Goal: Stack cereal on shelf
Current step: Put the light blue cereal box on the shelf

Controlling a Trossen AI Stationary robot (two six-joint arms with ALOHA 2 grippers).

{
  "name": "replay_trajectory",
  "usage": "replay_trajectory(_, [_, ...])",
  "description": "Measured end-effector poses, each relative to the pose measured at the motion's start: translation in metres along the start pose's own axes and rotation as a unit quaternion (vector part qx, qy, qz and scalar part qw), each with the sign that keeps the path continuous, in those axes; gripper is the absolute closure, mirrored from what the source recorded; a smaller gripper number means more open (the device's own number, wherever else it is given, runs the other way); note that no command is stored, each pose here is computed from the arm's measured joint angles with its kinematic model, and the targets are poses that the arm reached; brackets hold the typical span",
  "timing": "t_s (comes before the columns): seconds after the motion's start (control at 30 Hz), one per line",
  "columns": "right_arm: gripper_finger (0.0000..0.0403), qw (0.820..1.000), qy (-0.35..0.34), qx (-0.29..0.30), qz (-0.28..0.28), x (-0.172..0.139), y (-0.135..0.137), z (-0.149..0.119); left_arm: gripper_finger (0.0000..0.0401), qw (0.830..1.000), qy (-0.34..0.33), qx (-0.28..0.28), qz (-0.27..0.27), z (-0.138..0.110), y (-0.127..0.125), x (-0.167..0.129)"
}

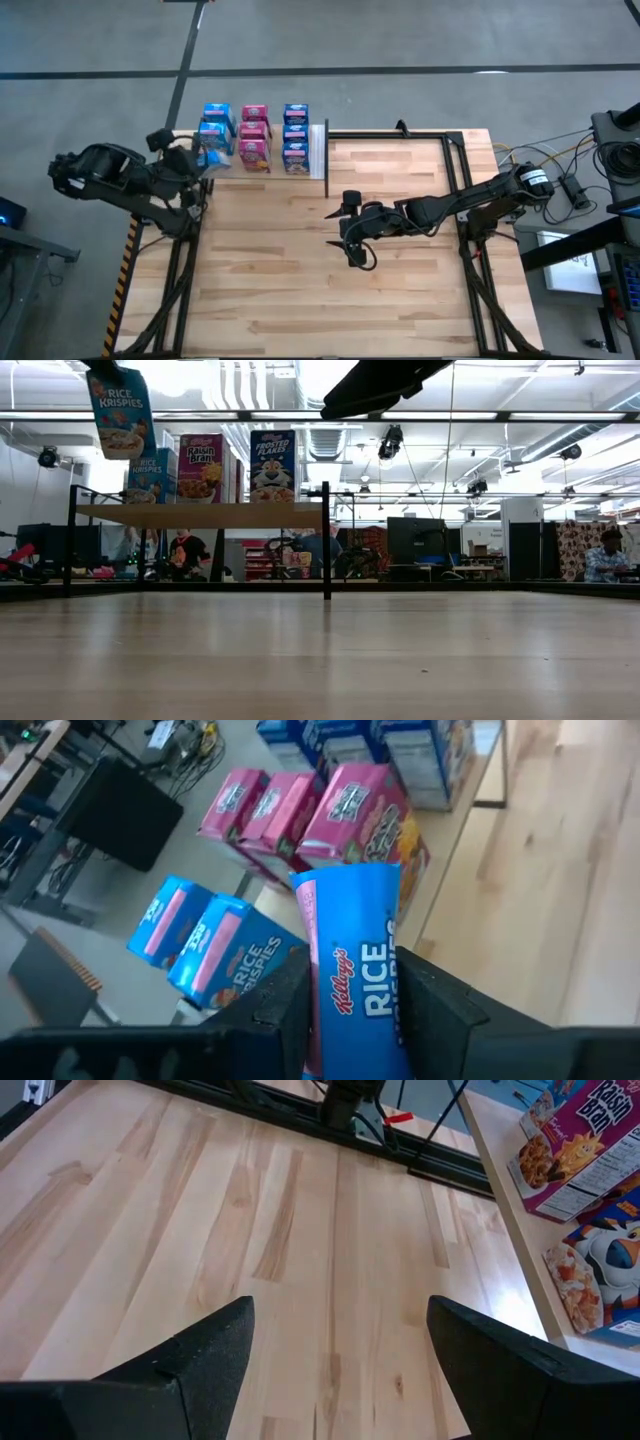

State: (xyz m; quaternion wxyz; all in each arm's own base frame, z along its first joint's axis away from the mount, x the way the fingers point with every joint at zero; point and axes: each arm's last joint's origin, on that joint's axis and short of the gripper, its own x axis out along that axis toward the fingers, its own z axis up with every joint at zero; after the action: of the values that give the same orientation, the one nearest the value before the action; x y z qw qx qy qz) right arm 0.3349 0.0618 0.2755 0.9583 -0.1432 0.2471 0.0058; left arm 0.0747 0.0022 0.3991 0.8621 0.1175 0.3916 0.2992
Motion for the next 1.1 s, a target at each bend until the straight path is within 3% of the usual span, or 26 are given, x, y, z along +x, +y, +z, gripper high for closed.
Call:
replay_trajectory(0.43, [0.0115, 1.000, -0.001, 0.003, 0.000, 0.000, 0.000, 0.000, 0.0317, 0.996, 0.063, 0.034, 0.044, -0.007, -0.020, 0.034])
replay_trajectory(1.1, [0.0115, 1.000, 0.000, 0.005, 0.000, 0.000, 0.000, 0.000, 0.0290, 0.994, 0.084, 0.022, 0.066, -0.007, -0.032, 0.057])
